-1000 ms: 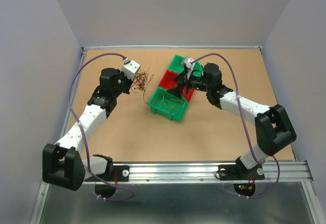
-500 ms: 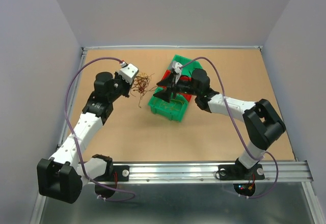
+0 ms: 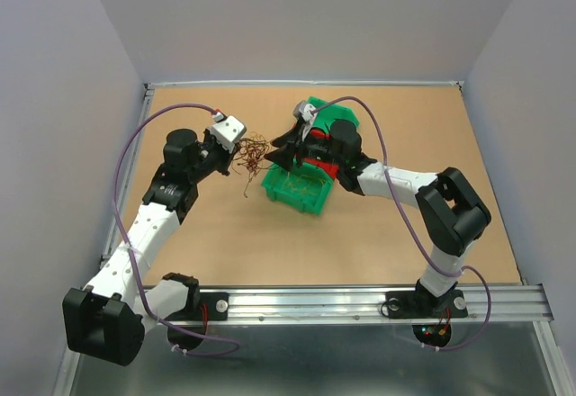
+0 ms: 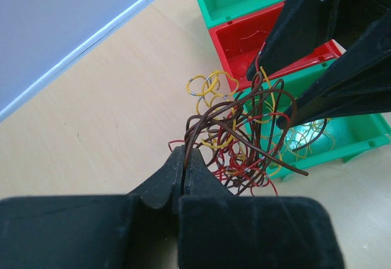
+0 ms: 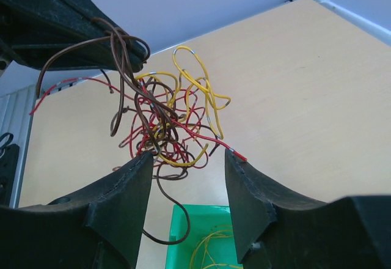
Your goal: Untangle the cables
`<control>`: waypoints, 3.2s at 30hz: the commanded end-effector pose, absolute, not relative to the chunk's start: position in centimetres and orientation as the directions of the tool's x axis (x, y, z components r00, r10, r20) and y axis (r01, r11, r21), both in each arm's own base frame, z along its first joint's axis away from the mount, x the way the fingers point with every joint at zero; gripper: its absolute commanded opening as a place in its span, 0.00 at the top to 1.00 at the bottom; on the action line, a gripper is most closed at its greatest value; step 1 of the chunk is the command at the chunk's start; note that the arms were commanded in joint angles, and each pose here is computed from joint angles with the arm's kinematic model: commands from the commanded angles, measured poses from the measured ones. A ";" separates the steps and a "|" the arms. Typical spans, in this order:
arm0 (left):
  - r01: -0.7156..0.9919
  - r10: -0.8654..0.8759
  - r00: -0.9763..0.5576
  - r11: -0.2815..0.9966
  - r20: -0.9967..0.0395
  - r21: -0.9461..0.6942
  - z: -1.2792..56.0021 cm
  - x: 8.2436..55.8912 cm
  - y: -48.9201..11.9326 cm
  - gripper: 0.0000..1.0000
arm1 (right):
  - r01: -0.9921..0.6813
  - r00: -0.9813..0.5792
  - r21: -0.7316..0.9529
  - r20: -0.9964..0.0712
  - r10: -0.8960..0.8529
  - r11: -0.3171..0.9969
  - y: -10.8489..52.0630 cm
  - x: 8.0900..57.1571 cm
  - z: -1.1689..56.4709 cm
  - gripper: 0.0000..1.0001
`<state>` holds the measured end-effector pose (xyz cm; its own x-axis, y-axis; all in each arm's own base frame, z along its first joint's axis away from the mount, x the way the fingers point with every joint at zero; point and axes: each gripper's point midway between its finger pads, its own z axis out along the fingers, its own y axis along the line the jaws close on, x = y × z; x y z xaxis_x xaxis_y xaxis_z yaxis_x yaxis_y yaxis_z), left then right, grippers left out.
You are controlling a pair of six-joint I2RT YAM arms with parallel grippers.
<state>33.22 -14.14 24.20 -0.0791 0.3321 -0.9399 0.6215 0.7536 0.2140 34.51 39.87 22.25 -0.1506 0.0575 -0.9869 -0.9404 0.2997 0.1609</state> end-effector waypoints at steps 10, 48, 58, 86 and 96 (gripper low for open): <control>0.654 0.317 -0.021 0.722 -0.948 0.227 25.2 32.3 -14.9 1.00 | -0.925 -0.067 0.133 -0.979 0.193 0.355 40.3 36.4 27.2 0.60; 0.427 0.274 -0.064 0.876 -0.960 0.222 26.2 34.8 -10.9 1.00 | -0.778 -0.067 0.238 -0.951 0.300 0.581 33.8 40.6 27.6 1.00; 0.227 0.150 -0.063 0.965 -0.987 0.132 28.1 36.5 -5.6 1.00 | -0.749 -0.057 0.250 -0.947 0.315 0.614 32.4 41.0 27.8 0.99; -0.137 -0.332 0.020 0.934 -0.943 -0.331 27.7 37.6 13.6 1.00 | -0.464 0.022 0.422 -0.873 0.487 0.778 17.2 42.4 30.2 0.99; -0.005 -0.279 -0.018 0.960 -0.960 -0.279 27.3 38.3 10.5 1.00 | -0.443 0.042 0.396 -0.887 0.460 0.805 13.4 43.2 30.7 0.99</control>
<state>37.84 12.01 25.68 -0.0583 -0.3388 -0.9390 -0.0934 0.9384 -0.3328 43.29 12.54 29.28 0.0383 0.4584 -0.8879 -0.3842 0.8270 0.4104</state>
